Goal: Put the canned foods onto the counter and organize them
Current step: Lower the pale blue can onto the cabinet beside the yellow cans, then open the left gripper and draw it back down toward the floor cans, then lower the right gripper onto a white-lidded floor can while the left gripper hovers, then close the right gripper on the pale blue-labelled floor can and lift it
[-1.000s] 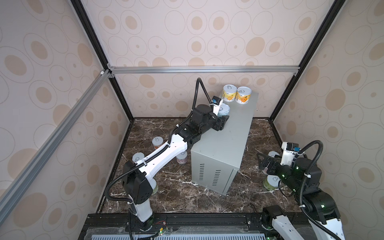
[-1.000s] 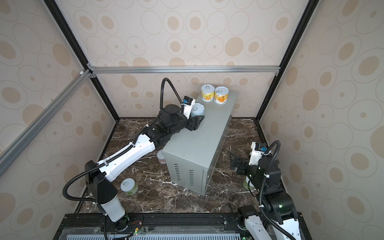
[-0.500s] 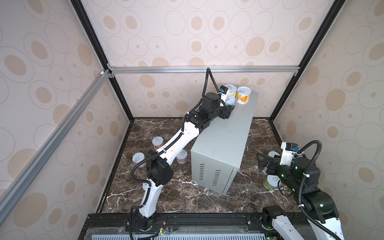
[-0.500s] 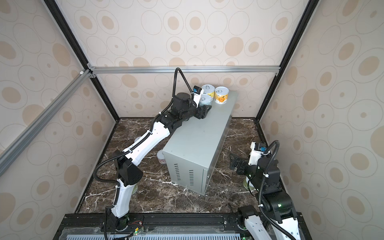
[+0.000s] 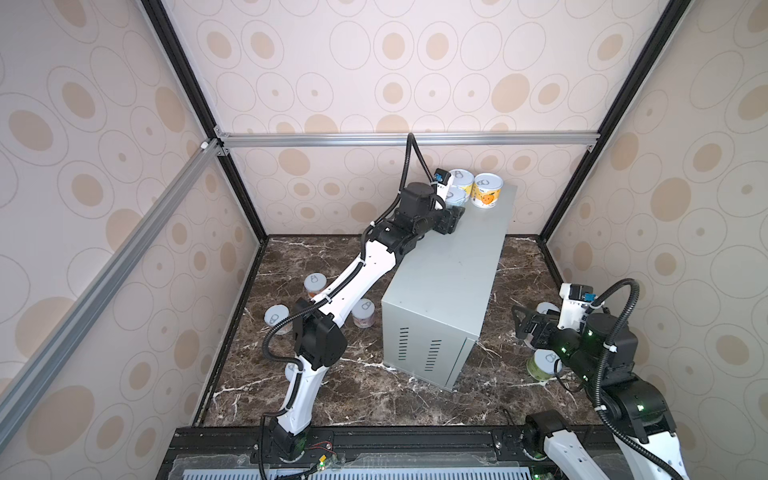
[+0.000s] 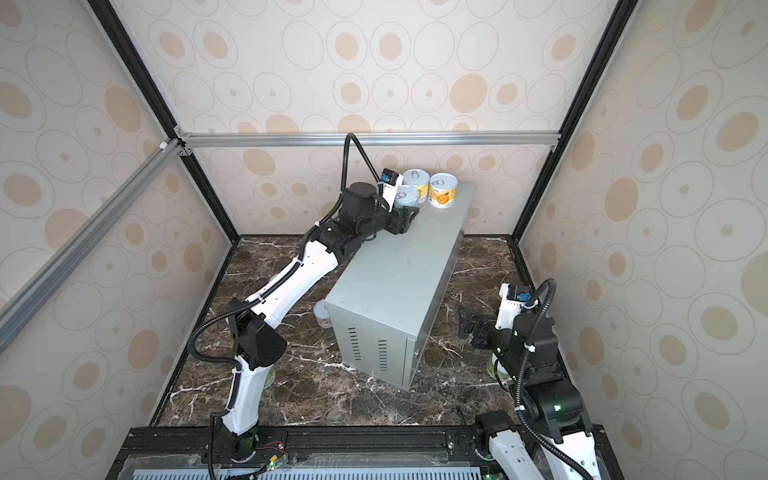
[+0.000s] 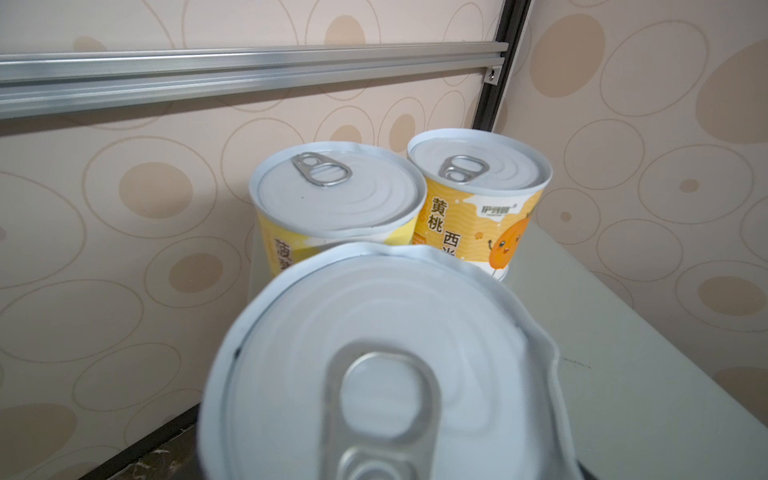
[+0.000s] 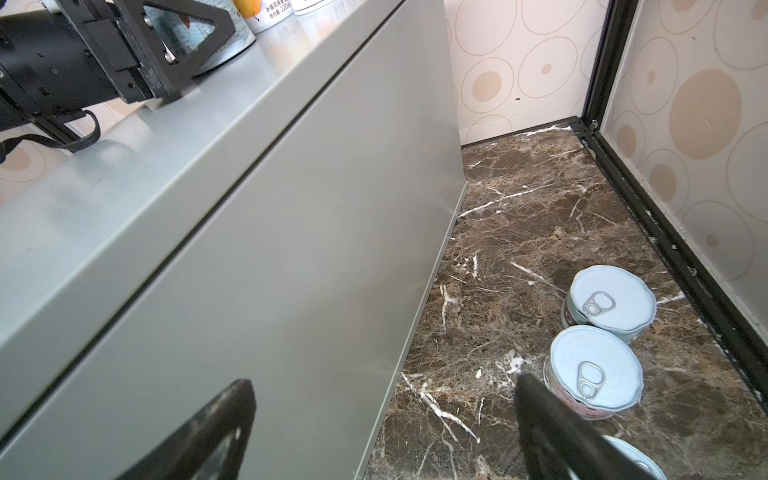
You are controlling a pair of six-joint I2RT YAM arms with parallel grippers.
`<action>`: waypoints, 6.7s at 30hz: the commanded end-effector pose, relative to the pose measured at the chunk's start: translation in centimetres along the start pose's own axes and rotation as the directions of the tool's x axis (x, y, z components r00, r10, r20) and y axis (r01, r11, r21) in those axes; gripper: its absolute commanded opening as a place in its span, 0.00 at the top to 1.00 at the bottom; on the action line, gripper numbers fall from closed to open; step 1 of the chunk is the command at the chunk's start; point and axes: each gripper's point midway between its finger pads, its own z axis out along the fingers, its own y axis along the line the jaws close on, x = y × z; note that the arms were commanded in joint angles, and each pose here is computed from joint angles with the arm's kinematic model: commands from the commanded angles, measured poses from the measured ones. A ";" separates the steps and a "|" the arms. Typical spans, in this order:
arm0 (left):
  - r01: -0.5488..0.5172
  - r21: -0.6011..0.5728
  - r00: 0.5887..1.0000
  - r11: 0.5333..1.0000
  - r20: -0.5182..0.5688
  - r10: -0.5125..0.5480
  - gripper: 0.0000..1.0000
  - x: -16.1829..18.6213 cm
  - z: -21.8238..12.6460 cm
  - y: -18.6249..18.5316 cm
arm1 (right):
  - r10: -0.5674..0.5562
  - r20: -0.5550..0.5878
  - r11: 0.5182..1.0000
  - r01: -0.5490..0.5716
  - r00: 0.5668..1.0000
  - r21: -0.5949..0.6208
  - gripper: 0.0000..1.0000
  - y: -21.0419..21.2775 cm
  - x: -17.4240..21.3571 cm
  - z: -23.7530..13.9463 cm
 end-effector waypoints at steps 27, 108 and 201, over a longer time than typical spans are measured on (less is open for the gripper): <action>-0.006 0.086 0.999 0.996 0.050 0.002 0.01 -3.9 -2.2 -1.4 | -0.005 -0.006 1.000 0.005 1.000 0.026 0.01 0.2 -1.5 -0.8; 0.229 -0.381 0.959 0.896 -0.070 -0.275 0.01 17.3 -29.7 9.9 | 0.453 -0.112 0.727 -0.294 0.884 0.621 0.01 -17.2 7.6 7.6; 0.164 -0.365 0.955 0.916 -0.174 -0.240 0.01 20.1 -28.0 8.5 | 0.329 -0.558 0.874 -0.022 0.762 0.485 0.24 -17.7 12.8 26.5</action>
